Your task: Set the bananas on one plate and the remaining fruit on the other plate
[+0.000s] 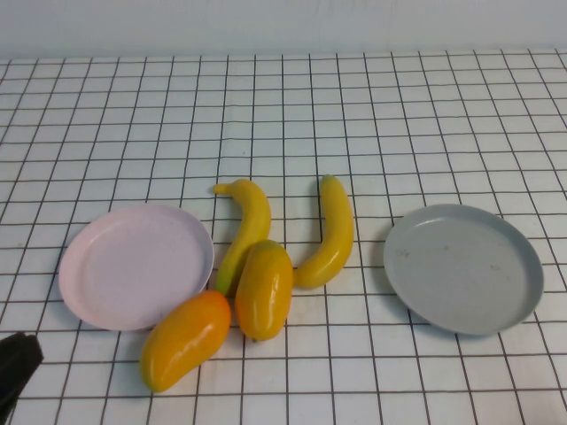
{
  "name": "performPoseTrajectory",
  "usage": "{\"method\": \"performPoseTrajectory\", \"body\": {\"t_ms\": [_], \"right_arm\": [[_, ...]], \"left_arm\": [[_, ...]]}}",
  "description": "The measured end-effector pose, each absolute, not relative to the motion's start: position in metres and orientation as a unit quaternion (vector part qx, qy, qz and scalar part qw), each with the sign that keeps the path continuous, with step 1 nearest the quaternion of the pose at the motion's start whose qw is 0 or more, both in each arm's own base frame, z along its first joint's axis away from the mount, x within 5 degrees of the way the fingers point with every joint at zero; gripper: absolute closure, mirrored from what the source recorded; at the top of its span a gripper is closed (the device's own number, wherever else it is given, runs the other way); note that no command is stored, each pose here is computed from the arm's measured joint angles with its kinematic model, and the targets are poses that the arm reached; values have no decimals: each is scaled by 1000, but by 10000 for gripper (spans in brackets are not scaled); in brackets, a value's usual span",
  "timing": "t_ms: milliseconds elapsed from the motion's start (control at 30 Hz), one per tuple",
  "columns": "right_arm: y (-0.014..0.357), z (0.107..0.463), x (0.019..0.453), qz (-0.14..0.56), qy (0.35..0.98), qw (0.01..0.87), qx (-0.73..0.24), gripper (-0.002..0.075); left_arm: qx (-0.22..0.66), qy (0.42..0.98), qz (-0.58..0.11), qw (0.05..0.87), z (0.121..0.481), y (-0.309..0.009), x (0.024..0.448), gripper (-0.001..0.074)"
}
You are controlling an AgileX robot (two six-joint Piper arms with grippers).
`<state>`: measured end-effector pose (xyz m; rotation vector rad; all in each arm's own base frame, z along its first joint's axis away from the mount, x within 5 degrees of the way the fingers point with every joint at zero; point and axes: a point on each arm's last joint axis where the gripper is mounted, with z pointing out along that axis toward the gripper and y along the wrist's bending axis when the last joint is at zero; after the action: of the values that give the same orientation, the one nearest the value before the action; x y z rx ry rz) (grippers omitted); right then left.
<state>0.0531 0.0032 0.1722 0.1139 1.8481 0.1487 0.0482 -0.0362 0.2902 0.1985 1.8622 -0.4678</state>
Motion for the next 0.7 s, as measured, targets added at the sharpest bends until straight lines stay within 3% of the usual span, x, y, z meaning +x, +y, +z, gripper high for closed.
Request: {"method": "performPoseTrajectory", "body": {"t_ms": [200, 500, 600, 700], "right_arm": [[3, 172, 53, 64, 797, 599, 49, 744], [3, 172, 53, 64, 797, 599, 49, 744], [3, 172, 53, 64, 797, 599, 49, 744], [3, 172, 53, 64, 797, 599, 49, 744]], "left_arm": [[201, 860, -135, 449, 316, -38, 80, 738], [224, 908, -85, 343, 326, -39, 138, 734], [258, 918, -71, 293, 319, -53, 154, 656], [296, 920, -71, 248, 309, -72, 167, 481]]}}
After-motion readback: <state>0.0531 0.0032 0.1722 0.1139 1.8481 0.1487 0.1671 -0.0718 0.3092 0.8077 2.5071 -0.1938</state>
